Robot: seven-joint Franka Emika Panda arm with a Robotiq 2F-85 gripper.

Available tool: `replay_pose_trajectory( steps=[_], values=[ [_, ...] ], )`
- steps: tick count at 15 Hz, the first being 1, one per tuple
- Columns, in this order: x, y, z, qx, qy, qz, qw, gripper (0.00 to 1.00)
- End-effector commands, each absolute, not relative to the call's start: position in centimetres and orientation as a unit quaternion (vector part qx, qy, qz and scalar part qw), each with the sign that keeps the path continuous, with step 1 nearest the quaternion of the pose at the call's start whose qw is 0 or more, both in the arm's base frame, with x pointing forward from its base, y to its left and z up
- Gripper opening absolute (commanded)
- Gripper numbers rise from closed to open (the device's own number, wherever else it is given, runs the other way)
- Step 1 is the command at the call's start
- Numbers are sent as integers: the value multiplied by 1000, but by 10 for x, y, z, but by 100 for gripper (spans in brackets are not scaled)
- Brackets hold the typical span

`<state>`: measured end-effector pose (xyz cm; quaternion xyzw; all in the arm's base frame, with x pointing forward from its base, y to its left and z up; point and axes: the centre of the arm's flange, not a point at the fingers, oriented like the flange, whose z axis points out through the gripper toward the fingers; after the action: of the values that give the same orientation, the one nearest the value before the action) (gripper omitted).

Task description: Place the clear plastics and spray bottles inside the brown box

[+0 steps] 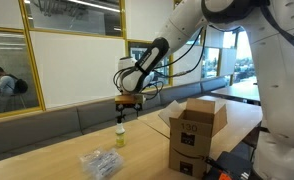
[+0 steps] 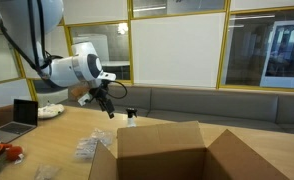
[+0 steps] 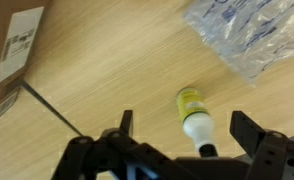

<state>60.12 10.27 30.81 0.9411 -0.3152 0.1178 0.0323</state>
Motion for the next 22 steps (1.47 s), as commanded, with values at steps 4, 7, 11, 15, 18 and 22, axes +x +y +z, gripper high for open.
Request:
replay_pose_trajectory(
  steps=[4, 7, 11, 15, 18, 22],
  values=[
    [606, 170, 282, 950, -300, 69, -47, 100],
    [595, 196, 260, 943, -328, 43, -26, 100],
    [596, 233, 221, 929, -368, 25, 9, 100],
    [608, 267, 185, 917, -398, 18, 31, 100],
    [620, 272, 162, 908, -417, 21, 35, 100],
    [634, 262, 143, 895, -443, 41, 40, 100]
  ],
)
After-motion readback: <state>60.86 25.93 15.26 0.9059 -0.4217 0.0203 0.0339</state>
